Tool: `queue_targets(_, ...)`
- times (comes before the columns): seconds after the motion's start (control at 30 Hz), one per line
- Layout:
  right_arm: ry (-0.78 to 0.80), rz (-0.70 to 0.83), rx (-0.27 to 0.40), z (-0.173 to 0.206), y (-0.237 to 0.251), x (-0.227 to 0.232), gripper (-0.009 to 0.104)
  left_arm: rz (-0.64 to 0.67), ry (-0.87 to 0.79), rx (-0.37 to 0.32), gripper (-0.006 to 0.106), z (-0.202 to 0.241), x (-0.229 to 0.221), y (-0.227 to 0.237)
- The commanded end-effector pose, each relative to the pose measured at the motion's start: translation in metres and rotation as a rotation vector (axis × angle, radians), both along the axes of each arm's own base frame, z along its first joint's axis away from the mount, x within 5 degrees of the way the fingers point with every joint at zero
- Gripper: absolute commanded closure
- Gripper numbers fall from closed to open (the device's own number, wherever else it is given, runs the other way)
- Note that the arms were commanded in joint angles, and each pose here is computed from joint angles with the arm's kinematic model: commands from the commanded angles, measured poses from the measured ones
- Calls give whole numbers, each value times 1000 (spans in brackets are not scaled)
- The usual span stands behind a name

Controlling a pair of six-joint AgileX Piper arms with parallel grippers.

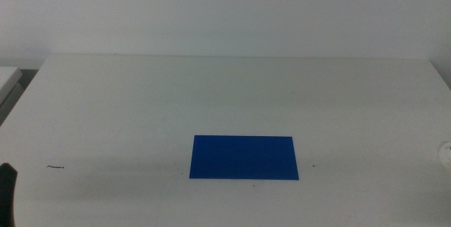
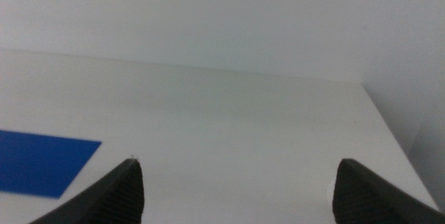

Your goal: Use one arm to grab the shoe from the table and place it on the mat.

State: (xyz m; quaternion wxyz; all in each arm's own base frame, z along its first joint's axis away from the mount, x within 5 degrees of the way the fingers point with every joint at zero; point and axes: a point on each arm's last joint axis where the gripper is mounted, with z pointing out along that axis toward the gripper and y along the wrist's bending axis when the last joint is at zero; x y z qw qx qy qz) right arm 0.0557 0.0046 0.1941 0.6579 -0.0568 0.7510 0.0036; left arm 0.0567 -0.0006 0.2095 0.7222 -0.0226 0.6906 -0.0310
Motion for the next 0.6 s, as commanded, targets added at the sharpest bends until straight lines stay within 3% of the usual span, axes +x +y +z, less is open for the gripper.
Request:
queue_targets(0.0,24,-7,-2,-2,0,-1,2,0,-16,-1,7,1,0,0)
queue_targets(0.23,95,-14,-55,80,-2,-9,2,0,-16,-1,7,1,0,0)
queue_targets(0.4,185,-32,-102,141,-3,14,2,0,-16,-1,7,1,0,0)
queue_targets(0.57,496,-19,-97,160,0,47,2,0,-16,-1,7,1,0,0)
